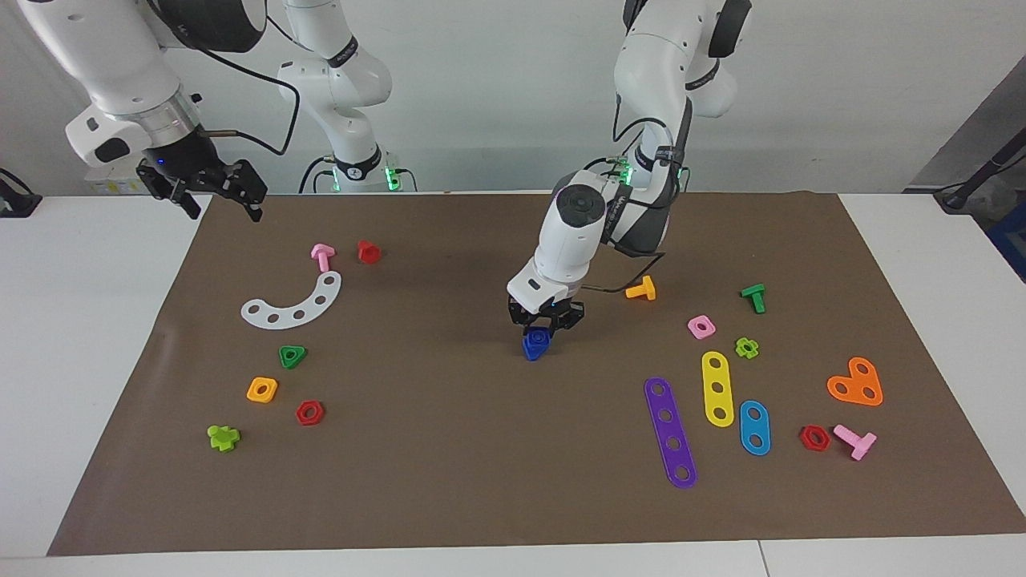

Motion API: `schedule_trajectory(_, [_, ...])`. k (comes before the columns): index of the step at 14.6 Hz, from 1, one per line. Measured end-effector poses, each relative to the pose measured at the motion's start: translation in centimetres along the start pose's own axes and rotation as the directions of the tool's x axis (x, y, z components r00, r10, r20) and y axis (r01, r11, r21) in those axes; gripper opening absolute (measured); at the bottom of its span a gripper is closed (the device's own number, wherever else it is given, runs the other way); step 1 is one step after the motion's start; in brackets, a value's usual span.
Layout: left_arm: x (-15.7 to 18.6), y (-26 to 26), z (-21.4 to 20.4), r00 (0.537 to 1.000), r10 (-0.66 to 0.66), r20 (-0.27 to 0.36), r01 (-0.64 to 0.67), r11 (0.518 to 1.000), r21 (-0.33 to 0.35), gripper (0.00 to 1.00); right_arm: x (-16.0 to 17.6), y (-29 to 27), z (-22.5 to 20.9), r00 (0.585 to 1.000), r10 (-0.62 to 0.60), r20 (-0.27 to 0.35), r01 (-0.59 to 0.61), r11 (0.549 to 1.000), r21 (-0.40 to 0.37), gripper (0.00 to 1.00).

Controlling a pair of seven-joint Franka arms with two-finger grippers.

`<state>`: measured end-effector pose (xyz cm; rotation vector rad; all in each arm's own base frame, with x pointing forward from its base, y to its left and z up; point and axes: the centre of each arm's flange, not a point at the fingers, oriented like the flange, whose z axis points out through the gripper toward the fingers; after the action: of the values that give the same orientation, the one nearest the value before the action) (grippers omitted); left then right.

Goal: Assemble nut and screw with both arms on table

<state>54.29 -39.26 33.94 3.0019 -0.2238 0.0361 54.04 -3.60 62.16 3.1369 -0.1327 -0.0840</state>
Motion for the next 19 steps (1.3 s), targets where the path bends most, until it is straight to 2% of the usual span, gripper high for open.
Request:
schedule_trajectory(13, [-0.6,-0.3,2.0,1.0,0.014,-0.006,-0.014,1.0,0.018,0.48,0.0,-0.1,0.0,1.0,-0.001,0.002,0.001,1.0,0.0,1.0])
schedule_trajectory(15, [-0.5,-0.3,1.9,1.0,0.023,-0.01,-0.022,0.999,0.028,0.51,0.0,-0.1,0.0,1.0,-0.001,0.002,0.001,1.0,0.0,1.0])
schedule_trajectory(16, [-0.5,-0.3,1.9,1.0,0.025,-0.012,-0.024,0.999,0.03,0.57,0.0,-0.1,0.0,1.0,-0.001,0.002,0.001,1.0,0.0,1.0])
schedule_trajectory(19, [-0.5,-0.3,1.9,1.0,0.027,-0.014,-0.026,0.999,0.031,0.88,0.0,-0.1,0.0,1.0,-0.001,0.002,0.001,1.0,0.0,1.0])
